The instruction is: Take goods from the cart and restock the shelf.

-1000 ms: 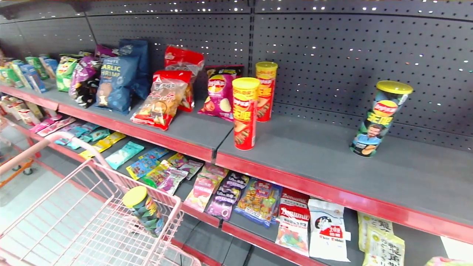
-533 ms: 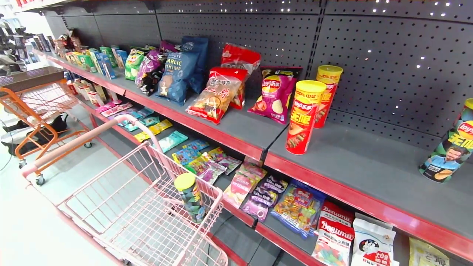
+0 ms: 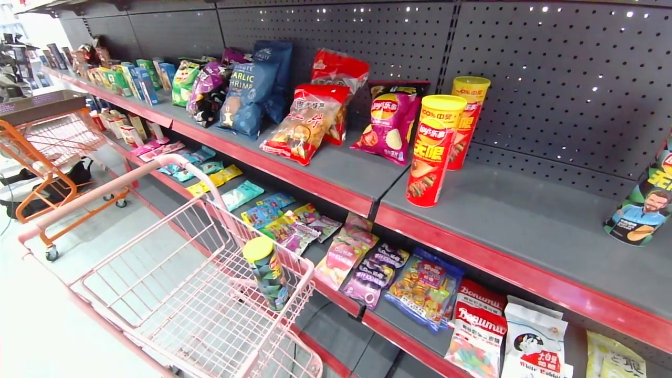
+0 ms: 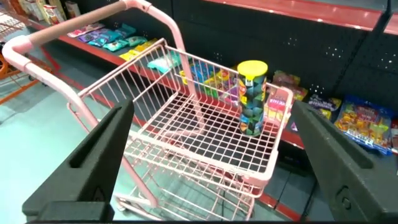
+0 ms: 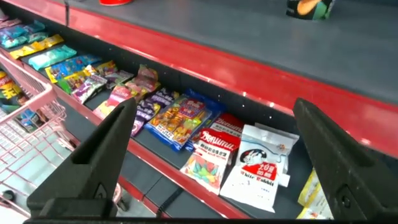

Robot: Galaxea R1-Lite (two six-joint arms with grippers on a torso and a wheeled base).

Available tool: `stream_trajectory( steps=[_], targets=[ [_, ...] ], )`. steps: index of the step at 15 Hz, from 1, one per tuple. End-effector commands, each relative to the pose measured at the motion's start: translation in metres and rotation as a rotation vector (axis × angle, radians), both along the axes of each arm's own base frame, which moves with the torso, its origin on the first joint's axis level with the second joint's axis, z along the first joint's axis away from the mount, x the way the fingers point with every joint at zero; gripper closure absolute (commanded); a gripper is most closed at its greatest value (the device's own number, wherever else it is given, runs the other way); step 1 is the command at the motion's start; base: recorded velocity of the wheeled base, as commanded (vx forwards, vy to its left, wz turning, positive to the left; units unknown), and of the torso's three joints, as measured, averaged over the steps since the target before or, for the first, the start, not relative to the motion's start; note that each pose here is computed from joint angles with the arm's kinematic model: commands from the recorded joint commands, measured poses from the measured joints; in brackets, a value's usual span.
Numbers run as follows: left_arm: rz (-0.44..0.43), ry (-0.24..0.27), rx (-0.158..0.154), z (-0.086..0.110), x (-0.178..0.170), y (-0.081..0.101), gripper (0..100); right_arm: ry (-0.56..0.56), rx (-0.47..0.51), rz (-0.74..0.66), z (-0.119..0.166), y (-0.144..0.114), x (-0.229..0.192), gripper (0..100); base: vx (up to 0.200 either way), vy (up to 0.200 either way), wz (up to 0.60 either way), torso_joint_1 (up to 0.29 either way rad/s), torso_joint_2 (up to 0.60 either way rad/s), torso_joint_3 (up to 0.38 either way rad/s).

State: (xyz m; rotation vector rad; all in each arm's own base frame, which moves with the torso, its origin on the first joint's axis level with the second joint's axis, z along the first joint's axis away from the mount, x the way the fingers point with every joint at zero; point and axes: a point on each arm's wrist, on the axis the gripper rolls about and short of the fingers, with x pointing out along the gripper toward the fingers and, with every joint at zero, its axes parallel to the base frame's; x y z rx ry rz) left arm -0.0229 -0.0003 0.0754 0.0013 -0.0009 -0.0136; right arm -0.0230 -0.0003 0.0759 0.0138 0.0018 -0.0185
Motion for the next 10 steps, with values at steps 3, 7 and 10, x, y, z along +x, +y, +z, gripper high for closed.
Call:
stream_trajectory(
  steps=[3,7,10],
  targets=[
    [0.000,0.001,-0.001,0.0001,0.0001,0.0000,0,-0.003,0.037,-0.005,0.0001,-0.0001,0.0000,0,0.000,0.000,0.00,-0.154,0.38,0.229],
    [0.000,0.001,0.000,0.0001,0.0001,0.0000,0,-0.001,0.037,-0.005,0.0002,-0.0001,0.0001,0,0.000,0.000,0.00,-0.193,0.50,0.305],
    [0.000,0.001,0.000,0.0001,0.0001,0.0000,0,-0.001,0.037,-0.005,0.0002,-0.0001,0.0001,0,0.000,0.000,0.00,-0.196,0.54,0.349]
  ],
)
